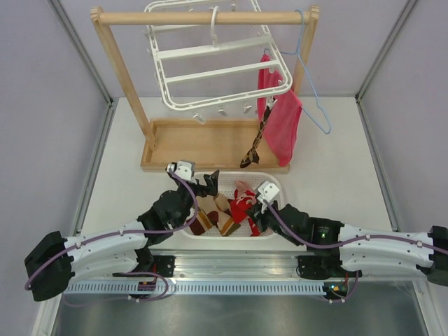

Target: Remove the socks clipped to the hanger

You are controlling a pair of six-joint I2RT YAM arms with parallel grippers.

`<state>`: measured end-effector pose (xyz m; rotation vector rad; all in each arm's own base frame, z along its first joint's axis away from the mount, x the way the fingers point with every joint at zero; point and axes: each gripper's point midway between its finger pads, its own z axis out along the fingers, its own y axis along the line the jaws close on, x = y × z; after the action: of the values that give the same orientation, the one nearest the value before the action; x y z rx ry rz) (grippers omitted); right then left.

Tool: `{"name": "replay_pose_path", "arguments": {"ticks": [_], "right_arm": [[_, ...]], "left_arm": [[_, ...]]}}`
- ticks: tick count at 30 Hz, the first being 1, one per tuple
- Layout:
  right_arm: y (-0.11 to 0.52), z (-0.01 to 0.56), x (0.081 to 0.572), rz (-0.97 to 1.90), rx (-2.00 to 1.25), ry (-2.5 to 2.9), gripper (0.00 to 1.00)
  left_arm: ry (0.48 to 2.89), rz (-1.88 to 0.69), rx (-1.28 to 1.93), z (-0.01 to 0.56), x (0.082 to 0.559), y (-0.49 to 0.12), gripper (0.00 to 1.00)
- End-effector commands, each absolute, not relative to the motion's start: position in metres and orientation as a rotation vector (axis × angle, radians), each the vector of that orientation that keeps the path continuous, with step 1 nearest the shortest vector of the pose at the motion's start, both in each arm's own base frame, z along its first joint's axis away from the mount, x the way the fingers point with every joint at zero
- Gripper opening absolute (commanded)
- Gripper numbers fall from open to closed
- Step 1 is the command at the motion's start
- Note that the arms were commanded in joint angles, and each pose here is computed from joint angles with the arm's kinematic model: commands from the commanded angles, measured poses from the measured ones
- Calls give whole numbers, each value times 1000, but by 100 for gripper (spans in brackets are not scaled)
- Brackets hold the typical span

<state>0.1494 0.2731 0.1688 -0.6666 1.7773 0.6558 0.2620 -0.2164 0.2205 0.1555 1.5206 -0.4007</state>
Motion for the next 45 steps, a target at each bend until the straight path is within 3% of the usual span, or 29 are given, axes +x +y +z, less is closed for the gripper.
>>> {"name": "replay_pose_path", "arguments": {"ticks": [1,2,3,4,5,20,34,45], "right_arm": [[282,165,143,703,-611,1795,4],[281,162,142,700,-605,1806,12],[280,158,142,692,-604,1817,28],[280,156,142,690,-594,1825,87],[278,154,143,679,-586,1836,98],[239,154,188,430,-379,1844,98],[168,183,224,551,-148,1751,98],[162,180,226,579,-139,1750,98]], "left_arm": [[1576,-391,51,204,258,-198,100],[1576,-388,48,204,257,-197,100],[1575,-387,43,204,257,-195,100],[1579,-378,41,202,257,-193,100],[1582,-371,39,201,257,-191,100],[1591,-399,52,199,264,-210,100],[1347,-666,217,280,293,-325,100],[1281,-743,268,299,296,-352,100]]}}
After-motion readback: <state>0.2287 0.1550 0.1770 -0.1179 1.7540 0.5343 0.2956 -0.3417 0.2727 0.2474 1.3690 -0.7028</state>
